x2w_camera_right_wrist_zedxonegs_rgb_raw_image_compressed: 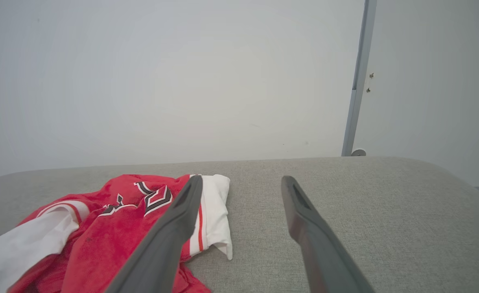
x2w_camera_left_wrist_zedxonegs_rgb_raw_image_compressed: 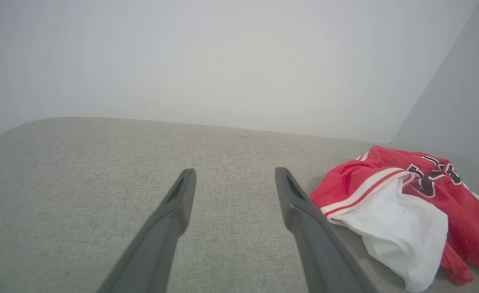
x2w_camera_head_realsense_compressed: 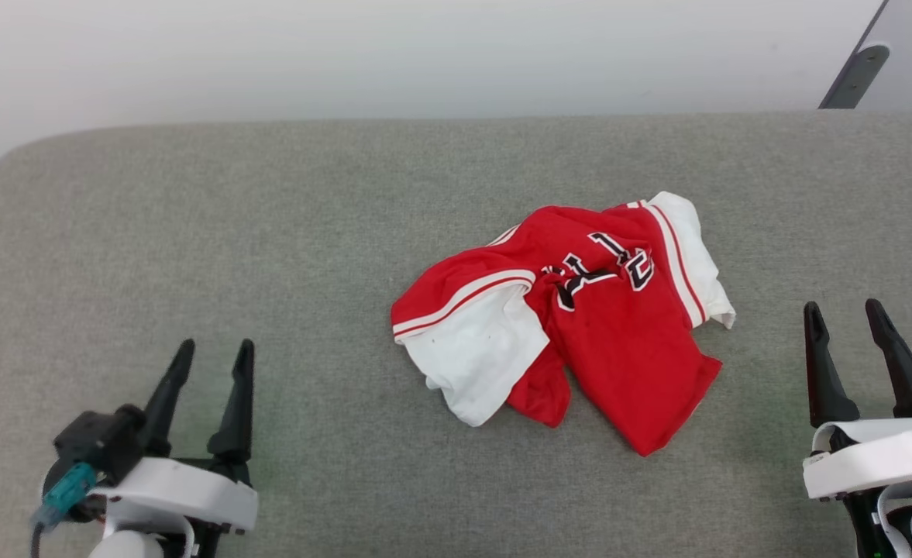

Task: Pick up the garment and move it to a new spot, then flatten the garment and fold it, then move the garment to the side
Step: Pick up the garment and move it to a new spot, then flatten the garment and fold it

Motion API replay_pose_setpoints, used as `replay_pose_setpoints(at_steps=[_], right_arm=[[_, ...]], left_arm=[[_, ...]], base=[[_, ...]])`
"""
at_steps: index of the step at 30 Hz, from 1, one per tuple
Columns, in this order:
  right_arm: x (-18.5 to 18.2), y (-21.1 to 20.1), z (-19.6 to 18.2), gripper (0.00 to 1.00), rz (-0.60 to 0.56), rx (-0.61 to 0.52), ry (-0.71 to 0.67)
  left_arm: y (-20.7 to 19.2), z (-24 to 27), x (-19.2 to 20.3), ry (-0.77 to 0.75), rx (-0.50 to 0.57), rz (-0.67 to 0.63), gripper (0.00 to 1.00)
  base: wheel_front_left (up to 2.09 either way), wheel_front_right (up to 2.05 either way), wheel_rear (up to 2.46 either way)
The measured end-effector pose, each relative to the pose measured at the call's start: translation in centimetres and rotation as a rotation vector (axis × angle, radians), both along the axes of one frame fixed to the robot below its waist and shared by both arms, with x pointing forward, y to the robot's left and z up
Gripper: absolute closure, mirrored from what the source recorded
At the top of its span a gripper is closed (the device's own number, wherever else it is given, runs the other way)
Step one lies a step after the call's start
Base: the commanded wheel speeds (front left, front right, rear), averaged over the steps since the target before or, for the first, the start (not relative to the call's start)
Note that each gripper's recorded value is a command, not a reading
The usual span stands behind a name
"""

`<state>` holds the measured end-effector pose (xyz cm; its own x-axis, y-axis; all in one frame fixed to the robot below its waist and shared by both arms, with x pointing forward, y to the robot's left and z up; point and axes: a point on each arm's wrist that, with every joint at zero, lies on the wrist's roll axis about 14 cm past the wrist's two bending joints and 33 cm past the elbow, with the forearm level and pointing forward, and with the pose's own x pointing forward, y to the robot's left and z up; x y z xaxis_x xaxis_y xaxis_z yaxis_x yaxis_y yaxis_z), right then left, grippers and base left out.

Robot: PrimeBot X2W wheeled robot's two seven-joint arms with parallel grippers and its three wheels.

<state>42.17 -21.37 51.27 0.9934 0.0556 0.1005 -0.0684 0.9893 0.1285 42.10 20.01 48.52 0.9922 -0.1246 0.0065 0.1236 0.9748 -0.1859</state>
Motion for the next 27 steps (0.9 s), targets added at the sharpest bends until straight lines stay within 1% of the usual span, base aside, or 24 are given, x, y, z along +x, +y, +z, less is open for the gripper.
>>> replay_pose_setpoints(at_steps=[4, 10, 15, 24, 27], right_arm=[[-0.5, -0.6, 0.8, 0.0, -0.019, 0.001, -0.022], [-0.9, -1.0, 2.4, 0.0, -0.035, 0.001, -0.068], [-1.2, -0.9, 2.1, 0.0, -0.036, 0.001, -0.062], [-1.1, -0.4, 1.8, 0.0, -0.023, -0.004, -0.055], [-1.0, -0.3, 1.8, 0.0, -0.021, -0.004, -0.055]], left_arm=[[0.2, 1.2, -0.4, -0.044, 0.017, 0.019, 0.0], [0.4, 2.0, -1.2, -0.076, 0.005, 0.044, 0.0], [0.3, 1.5, -1.9, -0.061, -0.004, 0.053, 0.0], [-0.1, 1.3, -2.0, -0.059, -0.01, 0.048, 0.0], [-0.8, 1.3, -1.8, -0.056, -0.001, 0.016, 0.0]], base=[[0.0, 0.0, 0.0], [0.0, 0.0, 0.0], [0.0, 0.0, 0.0], [0.0, 0.0, 0.0], [0.0, 0.0, 0.0]])
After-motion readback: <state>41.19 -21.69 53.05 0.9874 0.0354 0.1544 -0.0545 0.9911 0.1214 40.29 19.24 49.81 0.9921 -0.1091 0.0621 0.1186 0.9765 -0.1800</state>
